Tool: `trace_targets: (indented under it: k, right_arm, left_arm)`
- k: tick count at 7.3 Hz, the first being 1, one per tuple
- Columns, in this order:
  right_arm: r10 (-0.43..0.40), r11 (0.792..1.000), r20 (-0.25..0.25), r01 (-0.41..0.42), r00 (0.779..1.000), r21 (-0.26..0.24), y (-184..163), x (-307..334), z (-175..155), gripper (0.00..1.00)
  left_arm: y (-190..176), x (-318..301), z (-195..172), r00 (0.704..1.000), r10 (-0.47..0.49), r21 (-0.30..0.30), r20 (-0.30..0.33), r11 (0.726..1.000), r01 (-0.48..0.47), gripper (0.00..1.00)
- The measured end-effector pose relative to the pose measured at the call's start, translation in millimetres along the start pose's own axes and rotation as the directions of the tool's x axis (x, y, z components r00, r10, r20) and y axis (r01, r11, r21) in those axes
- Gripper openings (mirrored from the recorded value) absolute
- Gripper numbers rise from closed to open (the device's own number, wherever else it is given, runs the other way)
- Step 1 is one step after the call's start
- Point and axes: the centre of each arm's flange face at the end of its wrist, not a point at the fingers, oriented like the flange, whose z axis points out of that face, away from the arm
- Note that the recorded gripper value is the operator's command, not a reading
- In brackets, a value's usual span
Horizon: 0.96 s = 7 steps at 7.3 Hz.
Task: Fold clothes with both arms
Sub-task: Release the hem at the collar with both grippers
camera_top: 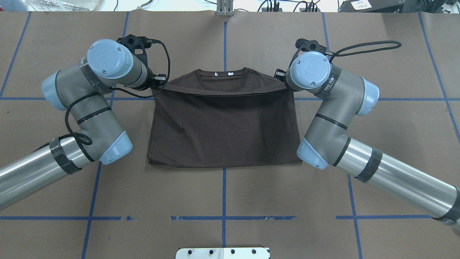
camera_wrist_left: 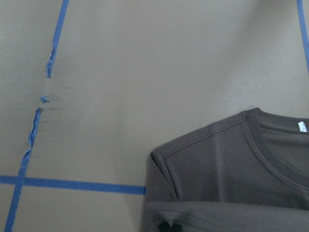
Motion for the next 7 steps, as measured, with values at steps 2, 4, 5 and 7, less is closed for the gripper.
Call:
trace_targets:
  k: [2,4,5,7]
  right_arm:
    - [-0.003,1.000,-0.008,0.003,1.000,0.001,-0.6,2.5,7.8,0.99]
    - [-0.029,1.000,-0.010,0.029,1.000,0.007,-0.9,3.2,9.1,1.00]
    - [-0.079,0.997,0.003,0.079,0.997,0.005,-3.9,1.6,3.0,1.00]
    - [-0.148,0.989,0.050,0.149,0.988,-0.020,-12.8,0.3,-18.1,1.00]
  left_arm:
    - [-1.3,-1.4,11.0,1.000,0.000,-0.001,0.007,1.000,0.000,0.82]
    - [-0.6,-0.8,5.4,0.998,0.058,0.004,-0.005,0.998,-0.058,1.00]
    - [4.5,-3.3,-9.3,0.995,0.099,0.013,-0.030,0.995,-0.099,1.00]
    - [38.1,-21.2,-44.1,0.986,0.142,0.012,-0.089,0.990,-0.141,1.00]
